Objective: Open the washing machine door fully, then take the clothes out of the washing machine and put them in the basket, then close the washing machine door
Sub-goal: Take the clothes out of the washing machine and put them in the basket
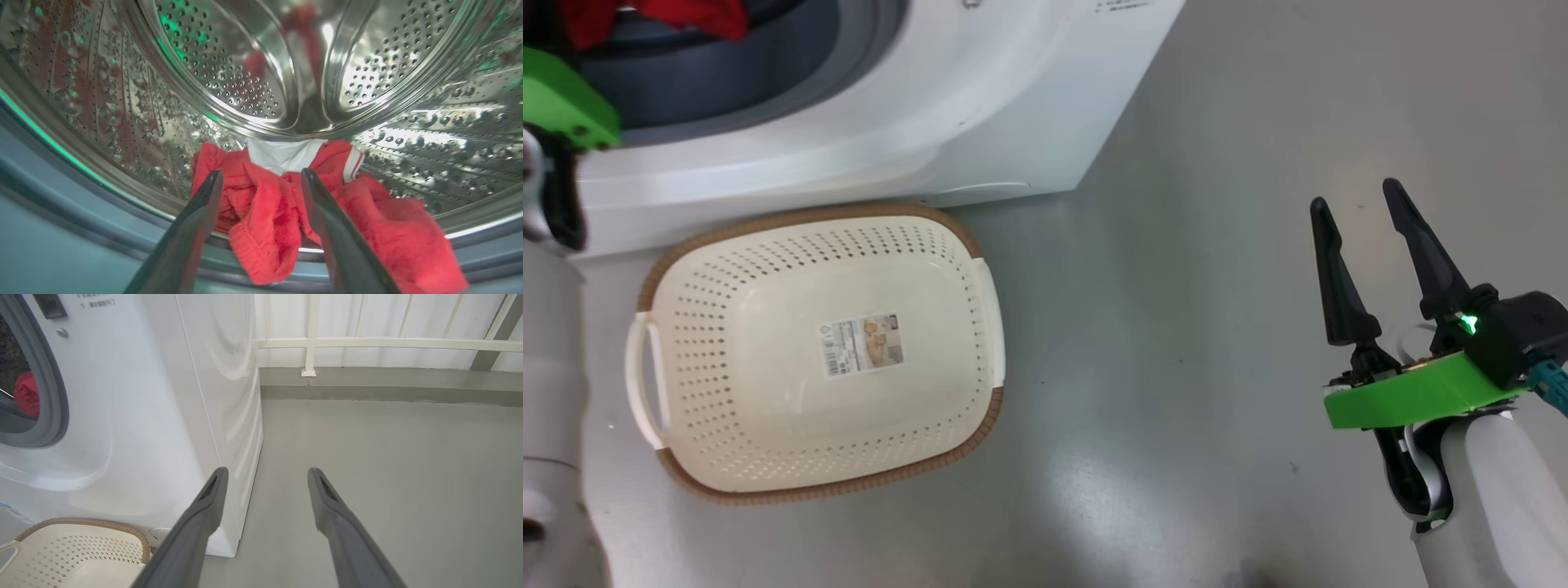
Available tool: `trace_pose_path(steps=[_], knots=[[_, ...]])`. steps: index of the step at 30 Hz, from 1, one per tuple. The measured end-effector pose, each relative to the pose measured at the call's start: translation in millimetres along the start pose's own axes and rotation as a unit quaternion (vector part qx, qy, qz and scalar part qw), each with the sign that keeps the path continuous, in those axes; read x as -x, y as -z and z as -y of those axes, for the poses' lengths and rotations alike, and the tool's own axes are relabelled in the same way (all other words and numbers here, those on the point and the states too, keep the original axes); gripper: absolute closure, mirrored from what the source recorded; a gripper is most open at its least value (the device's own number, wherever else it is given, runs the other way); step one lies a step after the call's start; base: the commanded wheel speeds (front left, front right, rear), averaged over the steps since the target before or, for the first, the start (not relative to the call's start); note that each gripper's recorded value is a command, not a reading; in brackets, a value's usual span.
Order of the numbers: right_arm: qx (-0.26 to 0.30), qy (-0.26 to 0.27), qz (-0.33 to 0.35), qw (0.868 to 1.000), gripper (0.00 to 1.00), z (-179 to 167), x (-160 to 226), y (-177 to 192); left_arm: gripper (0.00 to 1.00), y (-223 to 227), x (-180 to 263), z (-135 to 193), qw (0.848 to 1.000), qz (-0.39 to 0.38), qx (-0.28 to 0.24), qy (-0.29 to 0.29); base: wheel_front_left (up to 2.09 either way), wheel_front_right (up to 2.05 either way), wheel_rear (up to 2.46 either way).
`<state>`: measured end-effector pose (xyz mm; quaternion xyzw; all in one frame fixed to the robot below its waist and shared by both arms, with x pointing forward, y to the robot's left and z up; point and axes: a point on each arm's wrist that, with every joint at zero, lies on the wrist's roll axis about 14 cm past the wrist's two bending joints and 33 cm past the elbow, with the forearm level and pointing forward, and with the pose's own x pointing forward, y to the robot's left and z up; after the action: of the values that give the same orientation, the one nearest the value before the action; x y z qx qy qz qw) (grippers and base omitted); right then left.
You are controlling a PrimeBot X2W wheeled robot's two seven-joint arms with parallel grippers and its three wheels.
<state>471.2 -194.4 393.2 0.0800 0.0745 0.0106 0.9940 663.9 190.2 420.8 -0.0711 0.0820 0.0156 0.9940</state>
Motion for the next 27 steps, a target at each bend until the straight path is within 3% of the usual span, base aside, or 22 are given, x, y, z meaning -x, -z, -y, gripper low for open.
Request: trace_pose_path(steps=[7, 17, 19, 21, 22, 27], knots=[[-0.010, 0.005, -0.001, 1.000, 0.00, 4, -2, 3, 0.00, 21, -15, -15, 0.998, -0.051, -0.008, -0.028, 0.00, 0.00, 0.00], [-0.014, 0.009, -0.002, 1.000, 0.00, 7, -2, 4, 0.02, 42, -24, -15, 0.990, -0.123, -0.067, -0.022, 0.00, 0.00, 0.00], [-0.016, 0.010, -0.002, 1.000, 0.00, 8, -3, 5, 0.56, 46, -24, -15, 0.988, -0.134, -0.070, -0.021, 0.00, 0.00, 0.00], [-0.017, 0.011, -0.002, 1.000, 0.00, 8, -3, 5, 0.95, 49, -23, -15, 0.986, -0.146, -0.073, -0.021, 0.00, 0.00, 0.00], [-0.017, 0.011, -0.002, 1.000, 0.00, 8, -3, 5, 1.00, 50, -23, -15, 0.986, -0.150, -0.074, -0.020, 0.00, 0.00, 0.00], [-0.019, 0.012, 0.000, 1.000, 0.00, 8, -2, 4, 1.00, 59, -19, -14, 0.981, -0.178, -0.075, -0.017, 0.00, 0.00, 0.00]])
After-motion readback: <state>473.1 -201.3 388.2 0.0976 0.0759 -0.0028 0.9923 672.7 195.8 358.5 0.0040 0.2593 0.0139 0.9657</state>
